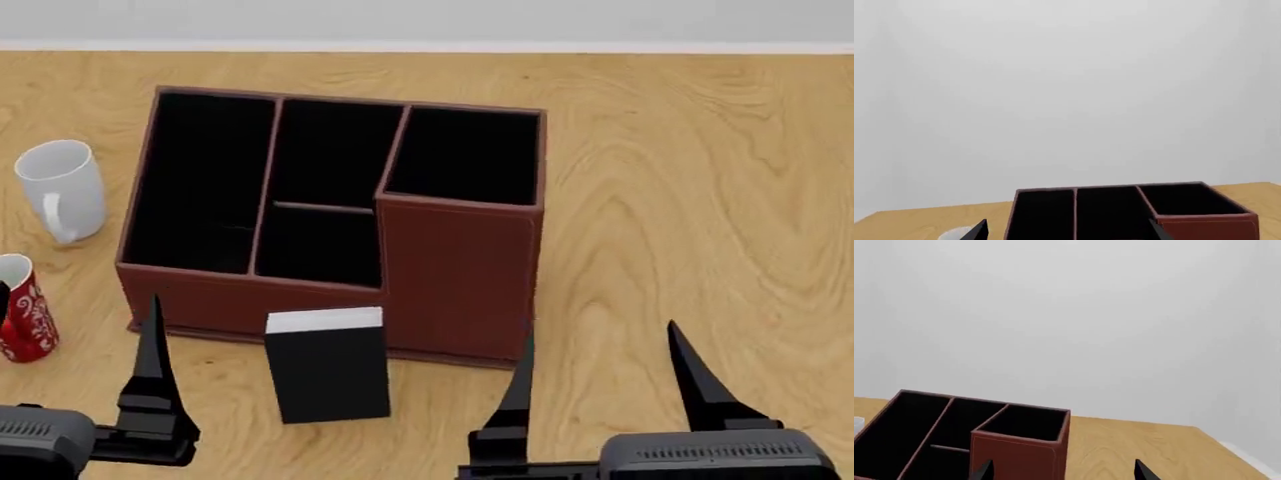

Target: Pick up the book and place it in the right compartment of the caddy.

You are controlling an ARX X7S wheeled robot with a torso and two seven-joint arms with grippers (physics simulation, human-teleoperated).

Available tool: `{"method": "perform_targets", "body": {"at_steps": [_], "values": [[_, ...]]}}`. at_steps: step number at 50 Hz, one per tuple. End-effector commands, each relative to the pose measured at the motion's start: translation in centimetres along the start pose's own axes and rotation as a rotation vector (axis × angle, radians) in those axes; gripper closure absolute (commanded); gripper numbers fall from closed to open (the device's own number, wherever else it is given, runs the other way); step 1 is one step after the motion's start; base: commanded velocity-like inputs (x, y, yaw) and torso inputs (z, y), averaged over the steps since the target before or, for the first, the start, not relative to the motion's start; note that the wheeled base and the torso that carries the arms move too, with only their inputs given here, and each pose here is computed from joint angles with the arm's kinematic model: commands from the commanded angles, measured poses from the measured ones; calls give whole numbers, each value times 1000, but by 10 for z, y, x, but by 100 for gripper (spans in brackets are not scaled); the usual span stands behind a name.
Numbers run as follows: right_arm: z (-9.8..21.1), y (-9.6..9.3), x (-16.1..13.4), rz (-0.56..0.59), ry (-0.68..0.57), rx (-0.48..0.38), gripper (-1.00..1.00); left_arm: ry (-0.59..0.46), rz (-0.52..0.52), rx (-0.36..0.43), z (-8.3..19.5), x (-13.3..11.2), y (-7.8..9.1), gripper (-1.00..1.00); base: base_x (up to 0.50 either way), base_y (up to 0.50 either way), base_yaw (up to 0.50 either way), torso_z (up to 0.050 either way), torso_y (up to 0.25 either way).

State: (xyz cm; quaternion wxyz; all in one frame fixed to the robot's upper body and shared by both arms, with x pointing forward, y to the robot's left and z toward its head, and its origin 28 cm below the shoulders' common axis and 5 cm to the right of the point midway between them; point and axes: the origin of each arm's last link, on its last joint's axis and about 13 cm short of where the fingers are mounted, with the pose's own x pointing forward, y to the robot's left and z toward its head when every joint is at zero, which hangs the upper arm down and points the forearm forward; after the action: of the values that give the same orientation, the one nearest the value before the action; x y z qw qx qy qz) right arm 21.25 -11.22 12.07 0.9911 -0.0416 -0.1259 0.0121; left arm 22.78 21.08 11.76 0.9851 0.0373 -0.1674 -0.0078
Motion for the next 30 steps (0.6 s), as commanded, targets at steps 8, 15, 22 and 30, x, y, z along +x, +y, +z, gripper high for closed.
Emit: {"method": "perform_targets", "body": {"at_steps": [8, 15, 22, 30], "values": [[0, 5, 1, 10, 6, -26, -100, 1, 6, 10, 0, 1, 1, -100, 429, -271, 0, 0, 0], [1, 6, -1, 11, 8, -20, -100, -5, 16, 16, 2, 0, 2, -100, 471, -186, 0, 0, 0], [3, 6, -2, -14, 20, -17, -100, -7, 19, 18, 3, 0, 2, -100, 479, -173, 0, 0, 0], [2, 4, 0, -5, 19, 20, -100, -10, 17, 19, 4, 0, 2, -100, 417, -134, 0, 0, 0]]}}
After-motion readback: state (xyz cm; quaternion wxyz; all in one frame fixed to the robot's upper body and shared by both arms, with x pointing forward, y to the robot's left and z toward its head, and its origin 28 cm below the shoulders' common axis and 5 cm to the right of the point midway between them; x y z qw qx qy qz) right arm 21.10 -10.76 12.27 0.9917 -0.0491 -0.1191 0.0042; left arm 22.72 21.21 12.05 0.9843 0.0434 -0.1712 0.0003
